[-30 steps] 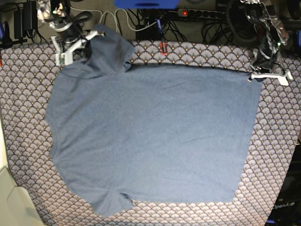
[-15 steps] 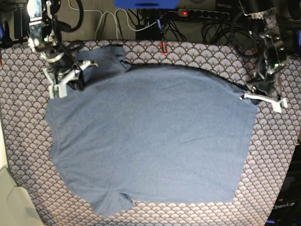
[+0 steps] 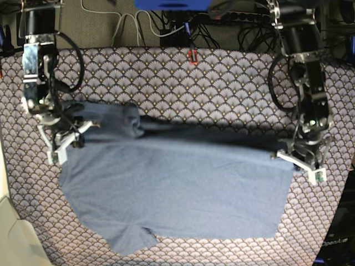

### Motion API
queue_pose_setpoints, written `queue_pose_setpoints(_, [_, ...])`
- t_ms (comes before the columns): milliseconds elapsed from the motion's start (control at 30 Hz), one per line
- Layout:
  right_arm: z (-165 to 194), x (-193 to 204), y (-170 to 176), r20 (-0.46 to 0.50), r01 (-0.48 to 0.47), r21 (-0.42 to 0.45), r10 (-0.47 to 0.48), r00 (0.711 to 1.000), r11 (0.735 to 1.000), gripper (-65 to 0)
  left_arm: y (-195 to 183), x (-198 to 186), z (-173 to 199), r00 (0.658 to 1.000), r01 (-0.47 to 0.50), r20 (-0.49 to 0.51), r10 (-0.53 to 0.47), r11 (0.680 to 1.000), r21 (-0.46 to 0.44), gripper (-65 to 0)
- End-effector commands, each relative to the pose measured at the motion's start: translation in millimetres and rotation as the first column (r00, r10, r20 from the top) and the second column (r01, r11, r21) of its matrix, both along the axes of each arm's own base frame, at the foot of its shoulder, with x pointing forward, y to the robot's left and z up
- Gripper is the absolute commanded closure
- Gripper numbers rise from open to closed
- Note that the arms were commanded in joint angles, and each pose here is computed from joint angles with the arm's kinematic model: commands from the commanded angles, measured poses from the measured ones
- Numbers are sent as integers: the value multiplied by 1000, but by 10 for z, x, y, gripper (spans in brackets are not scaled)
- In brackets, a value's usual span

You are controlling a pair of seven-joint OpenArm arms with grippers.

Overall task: Fold the T-shirt properly
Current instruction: 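Grasp the shirt's shoulder edges with both grippers and pull toward the hem, then lay the folded shoulder edge down and open both grippers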

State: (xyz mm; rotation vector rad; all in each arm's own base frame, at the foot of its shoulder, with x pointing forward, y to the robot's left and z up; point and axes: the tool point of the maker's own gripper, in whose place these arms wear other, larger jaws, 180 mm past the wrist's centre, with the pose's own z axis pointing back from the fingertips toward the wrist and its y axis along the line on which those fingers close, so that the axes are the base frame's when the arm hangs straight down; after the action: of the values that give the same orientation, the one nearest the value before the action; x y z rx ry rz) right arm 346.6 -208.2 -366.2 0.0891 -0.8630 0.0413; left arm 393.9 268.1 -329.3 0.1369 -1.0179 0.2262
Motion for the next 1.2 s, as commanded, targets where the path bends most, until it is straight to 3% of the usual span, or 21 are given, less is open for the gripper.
queue_pose_setpoints(0, [172,175,-74,59,9,-8,-8,998,1000,0,54,146,178,999,-6,47,4,1000,27,-5])
queue_pose_setpoints(200, [168,511,-456,54,72,-34,-70,996,997,0,132,434,26,999,-31,-12,31,1000,5,-5])
queue_pose_setpoints(367, [146,736,-596,59,69,-25,-67,996,997,0,147,550,-96,999,-40,-23,40,999,-14,-5])
queue_pose_setpoints(467, [120,812,-606,47,54,-18,-53,998,998,0,48,624,-122,1000,16,-7,-16,999,36,-5])
queue_pose_setpoints(600, [87,865,-506,29,-8,-113,11,1000,994,0,-69,672,-116,994,105,-20,-103,986,126,-5])
queue_pose_setpoints(867, [152,1016,-340,82,-34,-213,53,995,976,0,75,769,91,995,97,9,-100,982,164,-5])
queue_pose_setpoints(1000, [196,1058,-352,90,-33,-222,54,995,975,0,198,857,283,995,87,32,-95,977,196,-5])
queue_pose_setpoints(1167, [206,1061,-350,92,-33,-224,55,994,974,0,87,924,334,986,155,12,-164,952,265,-5])
